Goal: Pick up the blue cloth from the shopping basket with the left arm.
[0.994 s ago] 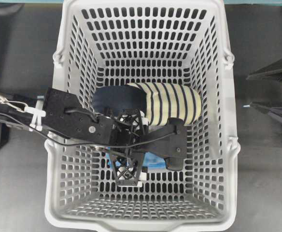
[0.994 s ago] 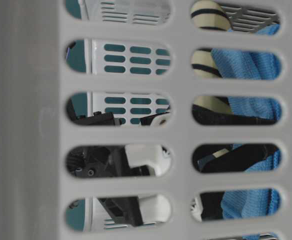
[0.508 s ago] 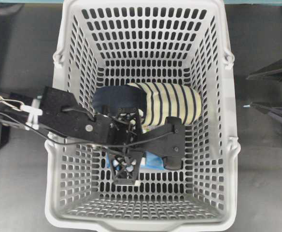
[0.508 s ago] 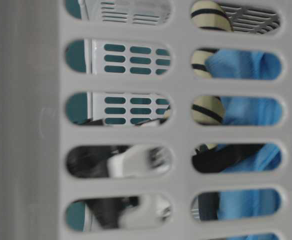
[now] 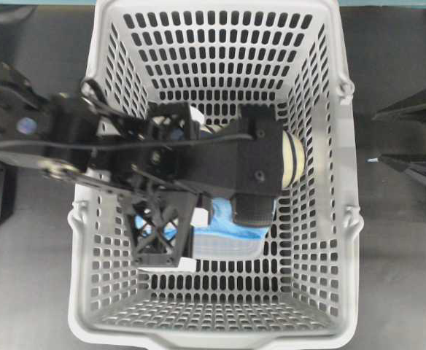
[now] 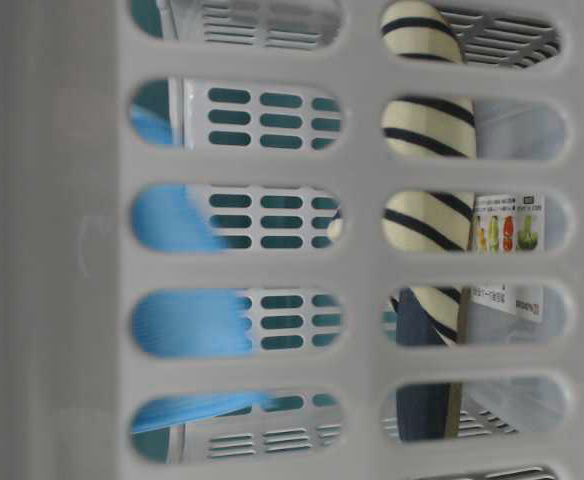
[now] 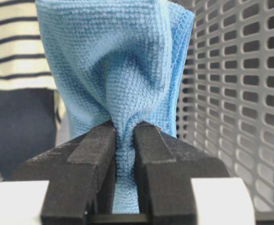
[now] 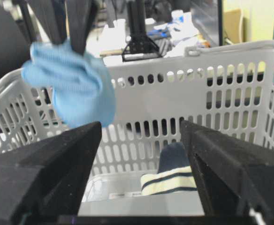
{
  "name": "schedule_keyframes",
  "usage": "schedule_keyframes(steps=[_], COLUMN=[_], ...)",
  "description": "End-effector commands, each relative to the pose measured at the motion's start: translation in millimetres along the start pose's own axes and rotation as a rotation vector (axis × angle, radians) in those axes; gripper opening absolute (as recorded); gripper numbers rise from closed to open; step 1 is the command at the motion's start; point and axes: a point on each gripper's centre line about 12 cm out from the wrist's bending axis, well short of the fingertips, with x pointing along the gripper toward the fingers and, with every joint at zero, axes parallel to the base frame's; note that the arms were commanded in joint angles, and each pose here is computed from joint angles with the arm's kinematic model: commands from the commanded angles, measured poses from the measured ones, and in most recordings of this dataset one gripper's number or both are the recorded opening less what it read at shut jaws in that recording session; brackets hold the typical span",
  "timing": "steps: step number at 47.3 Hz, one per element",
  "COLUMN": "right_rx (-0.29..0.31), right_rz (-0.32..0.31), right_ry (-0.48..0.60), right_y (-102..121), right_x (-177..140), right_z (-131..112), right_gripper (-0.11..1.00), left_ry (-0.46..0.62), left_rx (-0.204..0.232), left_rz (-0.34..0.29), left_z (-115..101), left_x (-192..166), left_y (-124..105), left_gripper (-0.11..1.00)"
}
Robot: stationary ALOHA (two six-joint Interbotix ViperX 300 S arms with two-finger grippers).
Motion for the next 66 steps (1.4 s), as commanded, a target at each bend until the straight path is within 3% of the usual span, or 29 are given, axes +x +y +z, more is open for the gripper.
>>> schedule_keyframes(steps=[1,11,66], right_rx=[0.001,0.001,0.001], right_rz=[-0.001,-0.001,-0.002], right_ry=[-0.008,-0.008,-0.005], right_y=[-0.1,-0.1,-0.2], right_x=[1.2,1.2,1.0], right_z=[2.8,2.8,1.6], right_gripper=[0.67,0.67,0.67], left_ry=[-0.054,-0.048,-0.031], left_rx=[-0.007,0.011,0.011], left_rz=[0.003,0.005,0.008], left_z=[9.1,8.8,8.3], left_x=[-25.8,-24.1,-17.7], left_y=[3.7,4.3,4.8], left_gripper=[0.08,0.08,0.08])
